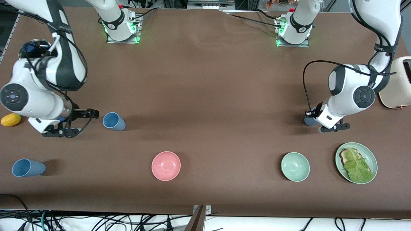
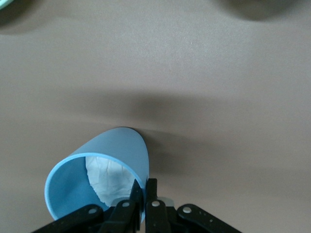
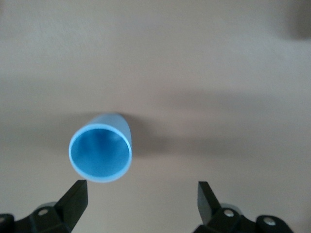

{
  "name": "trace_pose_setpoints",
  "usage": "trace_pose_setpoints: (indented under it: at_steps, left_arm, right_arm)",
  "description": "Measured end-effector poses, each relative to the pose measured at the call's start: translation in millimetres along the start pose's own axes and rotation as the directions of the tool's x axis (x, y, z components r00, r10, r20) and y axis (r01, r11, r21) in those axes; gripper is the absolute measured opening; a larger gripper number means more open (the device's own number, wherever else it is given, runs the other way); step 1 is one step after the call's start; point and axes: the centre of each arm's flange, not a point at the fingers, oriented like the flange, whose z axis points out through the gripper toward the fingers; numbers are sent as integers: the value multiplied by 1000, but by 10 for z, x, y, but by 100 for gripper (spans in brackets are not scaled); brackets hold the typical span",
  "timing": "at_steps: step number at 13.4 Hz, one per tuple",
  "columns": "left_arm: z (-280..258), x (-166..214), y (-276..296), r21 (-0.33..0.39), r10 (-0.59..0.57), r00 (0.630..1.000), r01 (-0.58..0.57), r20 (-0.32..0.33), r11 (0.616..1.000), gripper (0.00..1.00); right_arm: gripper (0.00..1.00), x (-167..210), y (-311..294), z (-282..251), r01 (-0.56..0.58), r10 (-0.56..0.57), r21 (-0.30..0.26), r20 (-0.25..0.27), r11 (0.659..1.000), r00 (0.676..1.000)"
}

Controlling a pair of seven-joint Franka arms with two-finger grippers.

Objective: Stack blue cups with both arms
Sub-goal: 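Grasp the blue cups by their rims with both grippers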

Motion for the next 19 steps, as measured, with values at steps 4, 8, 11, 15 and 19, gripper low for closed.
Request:
trace_pose_setpoints:
  at_steps: [4,8,11,15,19]
  left_arm:
    - [-219,0,439,-5,-40,999,40,1,999,1]
    - [-352,-307,1549,-6,-144,989,144,-23,990,1]
    - [-478,-689,2416,-47,-232,972,230,-27,972,1]
    - [-565,-1209,3435,-115,-305,952,305,18,945,1]
    - [-357,-1274,4116,-131,-346,938,347,36,929,1]
  right_arm:
    - [100,-101,-67,563,13,-13,1,-51,1000,999]
    - [100,-104,-73,641,14,-14,1,-51,1000,999]
    - [97,-129,-93,824,-7,7,29,-31,1000,1000]
    - [88,-153,-100,929,-15,16,39,-13,999,1000]
    - [73,-159,-94,939,-19,19,42,-11,999,1000]
